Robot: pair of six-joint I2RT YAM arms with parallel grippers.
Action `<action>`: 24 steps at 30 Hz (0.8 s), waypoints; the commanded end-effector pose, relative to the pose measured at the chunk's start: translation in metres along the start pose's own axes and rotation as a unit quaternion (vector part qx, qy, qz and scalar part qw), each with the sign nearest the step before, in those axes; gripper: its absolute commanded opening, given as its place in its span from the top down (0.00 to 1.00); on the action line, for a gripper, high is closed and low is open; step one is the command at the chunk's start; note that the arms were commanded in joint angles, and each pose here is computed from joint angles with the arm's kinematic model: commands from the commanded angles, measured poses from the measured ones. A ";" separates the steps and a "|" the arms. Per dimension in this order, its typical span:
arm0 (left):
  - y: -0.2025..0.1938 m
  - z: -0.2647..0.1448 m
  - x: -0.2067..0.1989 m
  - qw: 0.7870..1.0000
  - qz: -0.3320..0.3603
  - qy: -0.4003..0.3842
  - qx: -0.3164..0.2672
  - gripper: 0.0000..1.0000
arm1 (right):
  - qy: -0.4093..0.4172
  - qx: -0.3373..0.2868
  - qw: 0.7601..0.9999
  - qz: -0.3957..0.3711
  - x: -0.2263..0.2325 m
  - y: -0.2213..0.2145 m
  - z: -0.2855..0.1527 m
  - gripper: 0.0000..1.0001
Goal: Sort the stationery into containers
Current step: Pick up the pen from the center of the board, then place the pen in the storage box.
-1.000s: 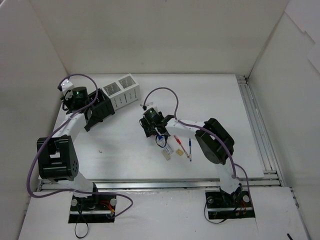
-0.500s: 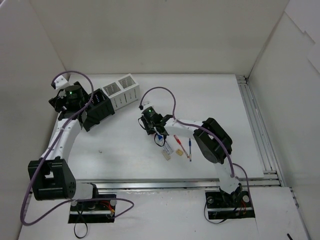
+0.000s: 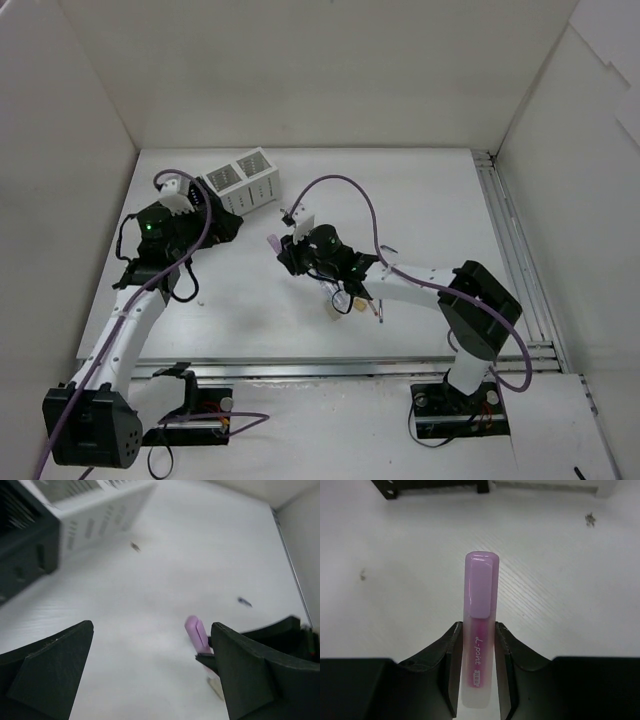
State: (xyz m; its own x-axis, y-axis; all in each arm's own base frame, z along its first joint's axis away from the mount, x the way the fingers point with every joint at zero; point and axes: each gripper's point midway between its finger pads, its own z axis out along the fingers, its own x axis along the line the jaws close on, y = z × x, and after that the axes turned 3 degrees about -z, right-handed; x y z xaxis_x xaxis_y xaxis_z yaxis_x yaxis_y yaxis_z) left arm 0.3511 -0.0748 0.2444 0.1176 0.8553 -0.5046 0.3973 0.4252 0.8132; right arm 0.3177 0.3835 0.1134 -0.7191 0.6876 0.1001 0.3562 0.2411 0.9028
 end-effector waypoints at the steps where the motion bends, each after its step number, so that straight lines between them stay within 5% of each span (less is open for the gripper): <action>1: -0.014 -0.005 -0.069 0.985 0.026 -0.167 0.027 0.00 | 0.070 -0.157 0.985 -0.012 0.036 0.091 -0.030 1.00; 12: -0.058 0.019 -0.087 0.980 0.015 -0.180 0.085 0.00 | 0.093 -0.188 0.977 -0.036 0.063 0.106 -0.046 1.00; 20: -0.061 0.018 -0.090 0.978 0.005 -0.193 0.082 0.45 | 0.033 -0.213 0.976 0.004 0.045 0.123 -0.050 0.97; 24: -0.059 0.012 -0.098 0.975 0.010 -0.208 0.079 0.80 | 0.035 -0.214 0.976 0.011 0.046 0.125 -0.047 0.95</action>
State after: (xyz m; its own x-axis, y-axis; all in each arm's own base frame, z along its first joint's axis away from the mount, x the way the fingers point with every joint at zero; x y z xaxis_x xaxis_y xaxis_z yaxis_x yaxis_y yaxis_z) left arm 0.3222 -0.1826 0.2003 0.3683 0.6839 -0.6298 0.6305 0.3140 0.7098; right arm 0.2920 0.4106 0.1794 -0.7751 0.6234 0.1027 0.2056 0.0952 0.9740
